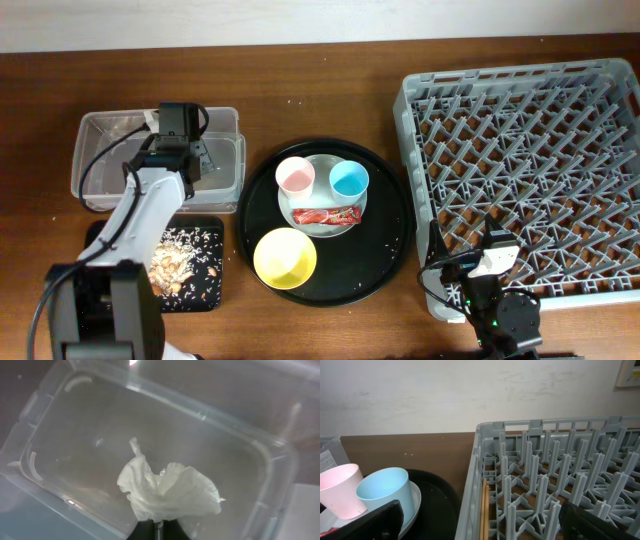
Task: Sort waste into correct bins and load items into the dishwasher rack
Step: 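Carry the tissue left and release it into the clear plastic bin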
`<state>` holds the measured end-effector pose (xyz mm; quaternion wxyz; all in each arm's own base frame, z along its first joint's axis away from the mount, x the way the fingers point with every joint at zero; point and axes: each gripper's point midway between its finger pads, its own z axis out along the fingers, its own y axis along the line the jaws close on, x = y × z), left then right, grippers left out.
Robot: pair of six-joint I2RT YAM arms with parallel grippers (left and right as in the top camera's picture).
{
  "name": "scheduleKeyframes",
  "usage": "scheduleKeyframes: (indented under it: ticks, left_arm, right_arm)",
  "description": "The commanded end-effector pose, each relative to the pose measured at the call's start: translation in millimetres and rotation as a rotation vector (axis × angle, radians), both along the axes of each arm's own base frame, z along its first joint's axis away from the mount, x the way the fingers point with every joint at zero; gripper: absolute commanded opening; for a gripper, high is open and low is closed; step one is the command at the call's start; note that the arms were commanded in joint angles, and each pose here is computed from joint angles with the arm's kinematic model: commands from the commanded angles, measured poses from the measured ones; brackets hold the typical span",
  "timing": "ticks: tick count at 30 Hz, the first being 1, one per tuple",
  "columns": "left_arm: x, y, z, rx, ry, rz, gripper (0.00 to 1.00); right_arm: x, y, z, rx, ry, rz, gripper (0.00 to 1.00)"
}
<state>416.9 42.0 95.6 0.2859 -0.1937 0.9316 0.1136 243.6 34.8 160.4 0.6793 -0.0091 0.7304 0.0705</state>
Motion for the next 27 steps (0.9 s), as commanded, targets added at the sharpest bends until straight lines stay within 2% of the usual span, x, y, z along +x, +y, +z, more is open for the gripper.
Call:
scheduleKeyframes:
  ticks: [1, 2, 3, 6, 7, 8, 9, 10, 11, 12, 13, 14, 15, 16, 18, 21, 24, 27]
  left_arm:
    - [2, 13, 1, 0.022, -0.002, 0.029, 0.53]
    - [2, 14, 3, 0.022, -0.008, 0.029, 0.61]
    - [4, 11, 6, 0.009, -0.016, 0.021, 0.74]
    - [8, 1, 21, -0.044, -0.06, -0.012, 0.81]
    - [10, -3, 34, -0.064, -0.092, -0.029, 0.87]
    - [7, -5, 47, -0.076, -0.111, -0.037, 0.94]
    - [2, -8, 58, -0.088, -0.123, -0.046, 0.93]
    - [-5, -11, 66, -0.103, -0.126, -0.056, 0.99]
    - [-12, -11, 74, -0.103, -0.128, -0.057, 0.99]
    - [-17, -9, 80, -0.099, -0.133, -0.055, 0.89]
    - [-16, -8, 81, -0.067, -0.122, -0.099, 0.66]
    - [-17, -8, 81, -0.053, -0.112, -0.119, 0.48]
    - [-17, -8, 80, -0.046, -0.108, -0.128, 0.44]
    - [-17, -8, 81, -0.048, -0.109, -0.128, 0.64]
    - [-16, -23, 81, -0.116, -0.117, -0.181, 0.65]
    - [-26, -78, 95, -0.308, -0.134, -0.407, 0.66]
    - [-55, -128, 103, -0.402, -0.087, -0.551, 0.67]
    - [-88, -177, 90, -0.414, 0.028, -0.687, 0.67]
  right_arm:
    - [0, -1, -4, -0.008, 0.007, -0.003, 0.98]
    - [0, -1, -4, -0.008, 0.006, -0.003, 0.98]
    - [0, -1, -4, -0.008, 0.007, -0.003, 0.98]
    - [0, -1, -4, -0.009, 0.007, -0.003, 0.98]
    - [0, -1, -4, -0.008, 0.006, -0.003, 0.98]
    - [0, -1, -4, -0.008, 0.007, -0.003, 0.98]
    - [0, -1, -4, -0.008, 0.006, -0.003, 0.98]
    - [0, -1, -4, -0.008, 0.006, -0.003, 0.98]
    - [0, -1, -4, -0.008, 0.007, -0.003, 0.98]
    - [0, -1, -4, -0.009, 0.007, -0.003, 0.98]
    - [0, -1, -4, -0.008, 0.007, -0.003, 0.98]
    - [0, -1, -4, -0.008, 0.006, -0.003, 0.98]
    - [0, -1, -4, -0.008, 0.007, -0.003, 0.98]
    - [0, -1, -4, -0.008, 0.007, -0.003, 0.98]
    - [0, -1, -4, -0.008, 0.007, -0.003, 0.98]
    - [0, -1, -4, -0.009, 0.007, -0.003, 0.98]
    - [0, -1, -4, -0.008, 0.007, -0.003, 0.98]
    - [0, -1, -4, -0.009, 0.007, -0.003, 0.98]
